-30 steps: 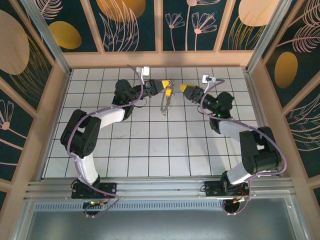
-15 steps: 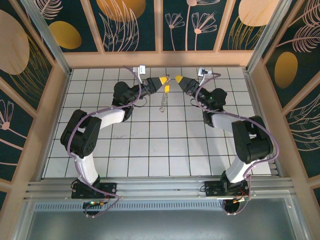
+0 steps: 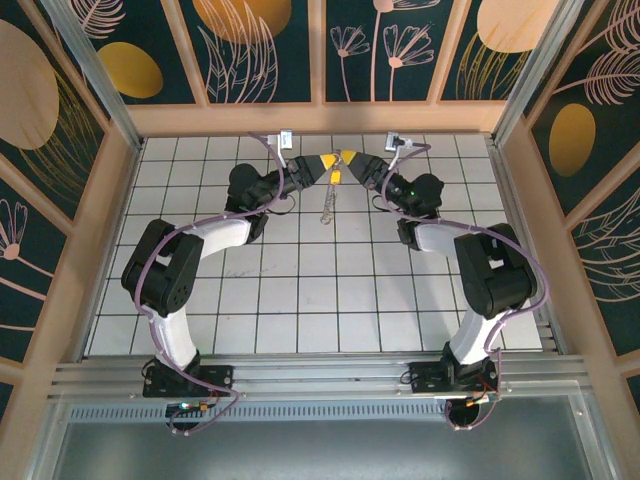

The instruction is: Put the keys on the keyring

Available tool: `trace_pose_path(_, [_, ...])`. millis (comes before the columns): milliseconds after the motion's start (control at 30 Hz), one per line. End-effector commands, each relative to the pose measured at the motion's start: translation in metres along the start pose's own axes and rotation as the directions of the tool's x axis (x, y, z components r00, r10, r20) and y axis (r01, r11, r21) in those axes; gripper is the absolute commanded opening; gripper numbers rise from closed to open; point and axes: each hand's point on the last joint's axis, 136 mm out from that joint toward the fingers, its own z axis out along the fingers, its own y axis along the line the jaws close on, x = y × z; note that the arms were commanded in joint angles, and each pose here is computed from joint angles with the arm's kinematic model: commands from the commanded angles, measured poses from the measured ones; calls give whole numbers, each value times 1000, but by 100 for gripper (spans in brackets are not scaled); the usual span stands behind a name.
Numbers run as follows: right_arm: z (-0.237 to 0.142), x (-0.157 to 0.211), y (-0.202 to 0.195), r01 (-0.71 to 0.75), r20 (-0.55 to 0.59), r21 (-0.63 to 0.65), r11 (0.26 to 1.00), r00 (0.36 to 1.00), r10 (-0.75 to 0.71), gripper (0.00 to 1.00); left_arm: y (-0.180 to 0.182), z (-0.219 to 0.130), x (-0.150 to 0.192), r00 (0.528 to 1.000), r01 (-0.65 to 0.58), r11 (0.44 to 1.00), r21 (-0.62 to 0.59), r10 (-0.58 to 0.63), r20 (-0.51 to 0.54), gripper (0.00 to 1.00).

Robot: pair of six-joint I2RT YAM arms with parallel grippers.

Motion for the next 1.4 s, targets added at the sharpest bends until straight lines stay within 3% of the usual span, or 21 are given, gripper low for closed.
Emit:
trace_pose_path(0, [8, -6, 19, 43, 12, -72, 996, 999, -42, 30, -31, 1, -15, 997, -69, 995, 77, 66, 45, 0])
trace_pose_path(433, [15, 1, 18, 35, -10, -86, 996, 999, -36, 27, -26, 3, -14, 997, -66, 995, 70, 63, 45, 0])
trace_pose_path(567, [15, 3, 18, 33, -12, -83, 996, 999, -34, 21, -26, 3, -13, 997, -67, 996, 66, 64, 45, 0])
trace_pose_path(767, [4, -4, 8, 43, 29, -18, 999, 999, -42, 42, -28, 3, -14, 996, -78, 995, 63, 75, 47, 0])
trace_pose_path(1000, [-22, -25, 7, 54, 116, 31, 998, 992, -57, 41, -27, 3, -13, 996, -80, 995, 62, 77, 42, 0])
trace_pose_path(1367, [-4, -18, 33, 88, 74, -31, 996, 994, -85, 38, -27, 3, -13, 996, -78, 995, 65, 76, 43, 0])
